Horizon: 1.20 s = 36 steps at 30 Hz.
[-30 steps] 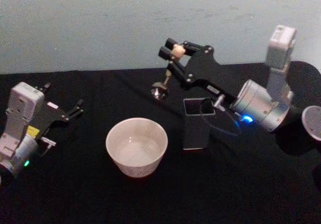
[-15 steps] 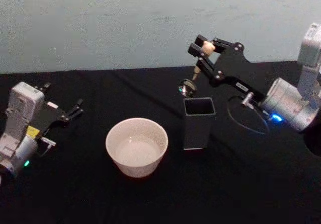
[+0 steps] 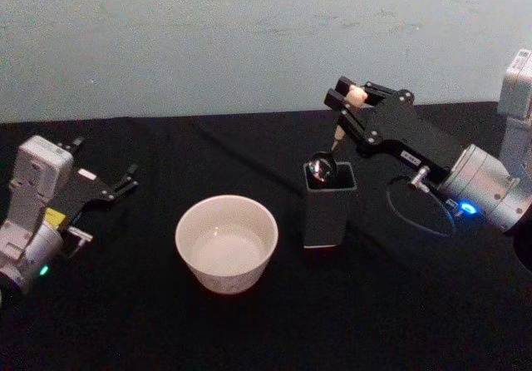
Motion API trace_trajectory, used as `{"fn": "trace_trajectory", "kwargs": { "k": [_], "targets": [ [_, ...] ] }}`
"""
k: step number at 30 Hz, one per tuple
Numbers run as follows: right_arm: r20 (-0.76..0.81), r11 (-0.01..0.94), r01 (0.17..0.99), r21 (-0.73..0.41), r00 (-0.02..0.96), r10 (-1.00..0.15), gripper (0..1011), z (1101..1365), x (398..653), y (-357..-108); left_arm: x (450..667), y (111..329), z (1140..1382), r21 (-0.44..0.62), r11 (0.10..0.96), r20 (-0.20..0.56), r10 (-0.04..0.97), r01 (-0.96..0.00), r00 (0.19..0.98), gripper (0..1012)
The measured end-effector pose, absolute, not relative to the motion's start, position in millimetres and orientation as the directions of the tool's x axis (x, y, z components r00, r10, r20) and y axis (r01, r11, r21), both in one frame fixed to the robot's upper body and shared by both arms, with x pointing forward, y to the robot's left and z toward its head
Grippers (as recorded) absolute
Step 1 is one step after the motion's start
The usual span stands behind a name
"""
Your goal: Pick up the stirring spoon with one hand, stir inside the cup, then place it back in its original position.
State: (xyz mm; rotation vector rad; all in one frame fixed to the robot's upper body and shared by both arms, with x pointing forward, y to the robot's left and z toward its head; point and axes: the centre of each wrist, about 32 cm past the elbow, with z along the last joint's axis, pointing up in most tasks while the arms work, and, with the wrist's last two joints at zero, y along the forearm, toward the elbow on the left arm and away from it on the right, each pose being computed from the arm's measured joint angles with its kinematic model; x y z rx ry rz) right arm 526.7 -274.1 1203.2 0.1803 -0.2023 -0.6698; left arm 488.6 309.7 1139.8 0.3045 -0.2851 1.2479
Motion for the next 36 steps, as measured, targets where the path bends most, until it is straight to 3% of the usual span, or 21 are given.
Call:
{"fn": "trace_trajectory", "kwargs": {
  "k": [21,36],
  "targets": [
    [-0.026,0.677,0.731,0.09,0.681,-0.732,211,1172.3,511.6,-262.2,488.6,309.7,1139.8,0.07,0.287,0.374,0.88,-0.955,0.292,1001],
    [-0.071,0.663,0.747,0.043,0.664,-0.744,212,1157.6,507.1,-256.2,488.6,309.7,1139.8,0.07,0.287,0.374,0.88,-0.955,0.292,1001]
  ]
}}
